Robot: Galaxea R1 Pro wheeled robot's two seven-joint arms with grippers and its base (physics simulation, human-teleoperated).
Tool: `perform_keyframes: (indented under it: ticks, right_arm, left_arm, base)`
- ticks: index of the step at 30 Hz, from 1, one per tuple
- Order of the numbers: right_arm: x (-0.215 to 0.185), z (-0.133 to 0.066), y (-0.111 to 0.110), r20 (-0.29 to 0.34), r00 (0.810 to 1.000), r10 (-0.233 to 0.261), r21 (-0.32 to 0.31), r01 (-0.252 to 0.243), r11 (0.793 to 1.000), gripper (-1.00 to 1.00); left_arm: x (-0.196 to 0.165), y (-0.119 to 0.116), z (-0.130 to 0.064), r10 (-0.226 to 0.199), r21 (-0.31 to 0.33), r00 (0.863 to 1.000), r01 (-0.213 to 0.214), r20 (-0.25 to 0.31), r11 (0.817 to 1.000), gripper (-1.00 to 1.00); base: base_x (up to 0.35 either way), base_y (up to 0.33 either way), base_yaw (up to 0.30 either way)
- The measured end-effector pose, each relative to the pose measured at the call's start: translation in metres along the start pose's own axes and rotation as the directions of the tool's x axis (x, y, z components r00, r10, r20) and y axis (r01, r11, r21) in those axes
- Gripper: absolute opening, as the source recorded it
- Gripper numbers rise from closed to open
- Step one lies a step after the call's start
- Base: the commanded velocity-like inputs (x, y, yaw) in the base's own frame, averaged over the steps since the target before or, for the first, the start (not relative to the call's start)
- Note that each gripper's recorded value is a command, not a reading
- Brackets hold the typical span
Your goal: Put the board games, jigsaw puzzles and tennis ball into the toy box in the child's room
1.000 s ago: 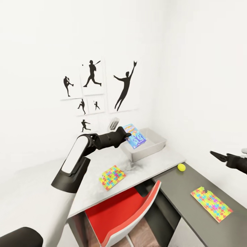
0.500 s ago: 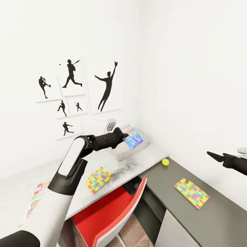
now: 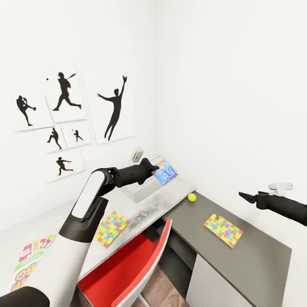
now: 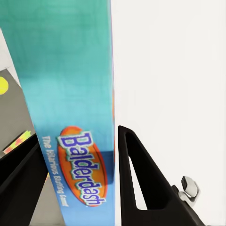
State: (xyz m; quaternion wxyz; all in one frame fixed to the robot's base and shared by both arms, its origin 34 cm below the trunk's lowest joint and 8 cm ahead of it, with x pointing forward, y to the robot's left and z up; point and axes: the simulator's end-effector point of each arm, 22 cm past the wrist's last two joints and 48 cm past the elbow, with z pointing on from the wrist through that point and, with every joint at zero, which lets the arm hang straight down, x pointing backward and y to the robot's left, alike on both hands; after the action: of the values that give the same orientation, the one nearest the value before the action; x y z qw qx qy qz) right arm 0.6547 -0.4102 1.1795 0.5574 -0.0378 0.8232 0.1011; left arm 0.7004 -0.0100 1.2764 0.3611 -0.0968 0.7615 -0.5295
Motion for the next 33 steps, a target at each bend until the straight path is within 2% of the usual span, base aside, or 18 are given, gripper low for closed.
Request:
perform_keyframes:
  ticks: [11, 17, 21, 28, 33]
  right_arm:
    - [0.001, 0.000, 0.000, -0.002, 1.000, -0.001, 0.001, 0.001, 1.000, 1.00]
    - [0.000, 0.001, 0.001, -0.002, 1.000, -0.001, -0.002, 0.001, 1.000, 1.00]
    - [0.001, 0.001, 0.001, -0.002, 1.000, 0.000, -0.002, 0.000, 1.000, 1.00]
    - [0.001, 0.001, 0.001, -0.003, 1.000, -0.001, -0.003, 0.001, 1.000, 1.00]
    - [0.001, 0.001, 0.001, -0.003, 1.000, -0.001, -0.004, 0.001, 1.000, 1.00]
  left_arm:
    - [-0.003, 0.003, -0.002, 0.007, -0.006, 1.000, -0.007, 0.006, 1.000, -1.00]
    - [-0.009, 0.006, -0.014, 0.030, -0.008, 0.999, -0.030, 0.025, 1.000, -1.00]
    - [-0.015, 0.022, -0.024, 0.030, -0.034, 0.999, -0.028, 0.043, 0.999, -1.00]
    - [-0.038, 0.062, -0.056, -0.022, -0.072, 0.993, 0.031, 0.119, 0.997, -1.00]
    - [-0.050, 0.076, -0.072, -0.019, -0.093, 0.988, 0.034, 0.151, 0.995, -1.00]
  base:
    - [0.017, 0.049, -0.291]
    - [0.000, 0.000, -0.292]
    - [0.000, 0.000, -0.292]
    - [0.000, 0.000, -0.292]
    - [0.000, 0.000, -0.292]
